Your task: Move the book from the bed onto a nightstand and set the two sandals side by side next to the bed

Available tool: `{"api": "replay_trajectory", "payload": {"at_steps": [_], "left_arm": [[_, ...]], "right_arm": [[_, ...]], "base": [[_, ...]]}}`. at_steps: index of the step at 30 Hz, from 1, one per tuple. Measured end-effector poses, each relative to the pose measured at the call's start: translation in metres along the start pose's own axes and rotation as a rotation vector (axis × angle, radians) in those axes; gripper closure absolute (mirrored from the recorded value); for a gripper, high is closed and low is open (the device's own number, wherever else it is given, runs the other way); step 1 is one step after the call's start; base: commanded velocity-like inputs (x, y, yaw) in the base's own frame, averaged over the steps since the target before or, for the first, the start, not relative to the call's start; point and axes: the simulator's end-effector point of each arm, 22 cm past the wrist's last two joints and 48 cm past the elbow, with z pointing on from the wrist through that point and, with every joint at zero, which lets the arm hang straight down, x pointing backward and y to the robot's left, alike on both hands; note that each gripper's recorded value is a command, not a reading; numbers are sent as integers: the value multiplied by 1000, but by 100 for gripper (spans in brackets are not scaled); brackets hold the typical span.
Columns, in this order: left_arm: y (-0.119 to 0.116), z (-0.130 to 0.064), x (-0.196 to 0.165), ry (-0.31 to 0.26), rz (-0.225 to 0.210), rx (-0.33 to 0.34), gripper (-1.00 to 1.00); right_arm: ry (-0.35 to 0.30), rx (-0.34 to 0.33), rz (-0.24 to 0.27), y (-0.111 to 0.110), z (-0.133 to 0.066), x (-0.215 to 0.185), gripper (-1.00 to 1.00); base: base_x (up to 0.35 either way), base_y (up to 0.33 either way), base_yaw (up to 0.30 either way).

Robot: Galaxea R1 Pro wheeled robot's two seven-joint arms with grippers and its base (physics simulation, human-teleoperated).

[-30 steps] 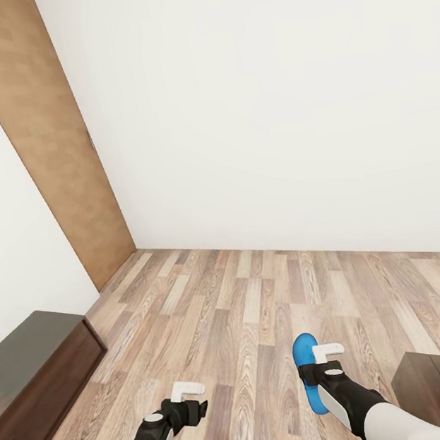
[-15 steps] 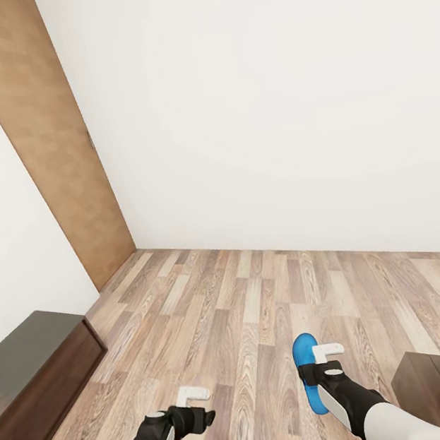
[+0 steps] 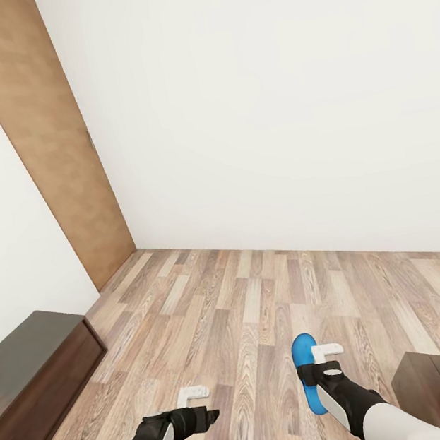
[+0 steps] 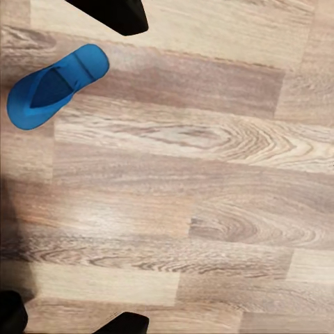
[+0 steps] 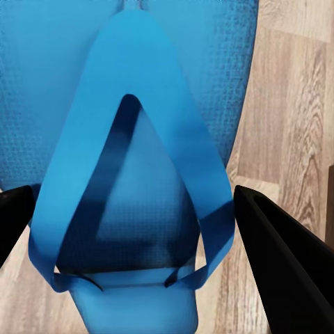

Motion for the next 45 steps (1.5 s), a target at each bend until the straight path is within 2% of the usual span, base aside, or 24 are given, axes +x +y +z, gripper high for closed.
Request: {"api": "replay_trajectory", "payload": {"at_steps": [11, 21, 23, 27, 33, 45], "left_arm": [[-1, -1, -5, -25, -59, 15, -100], [8, 0, -6, -45, -72, -25, -100], [17, 3, 3, -48, -74, -54, -100], [34, 12, 44, -10, -93, -104, -100], [44, 15, 74, 15, -103, -133, -100], [46, 15, 84, 30, -107, -138, -100]], "right_arm": [[0, 0, 0, 0, 0, 0, 100], [0, -1, 0, 1, 0, 0, 100], [0, -2, -3, 1, 0, 0, 100], [-2, -4, -10, 3, 0, 0, 100], [-3, -5, -14, 3, 0, -1, 100], [-4, -9, -16, 4, -1, -1, 100]], "base": [[0, 0, 0], [0, 0, 0], [0, 0, 0], [0, 0, 0], [0, 0, 0], [0, 0, -35]]}}
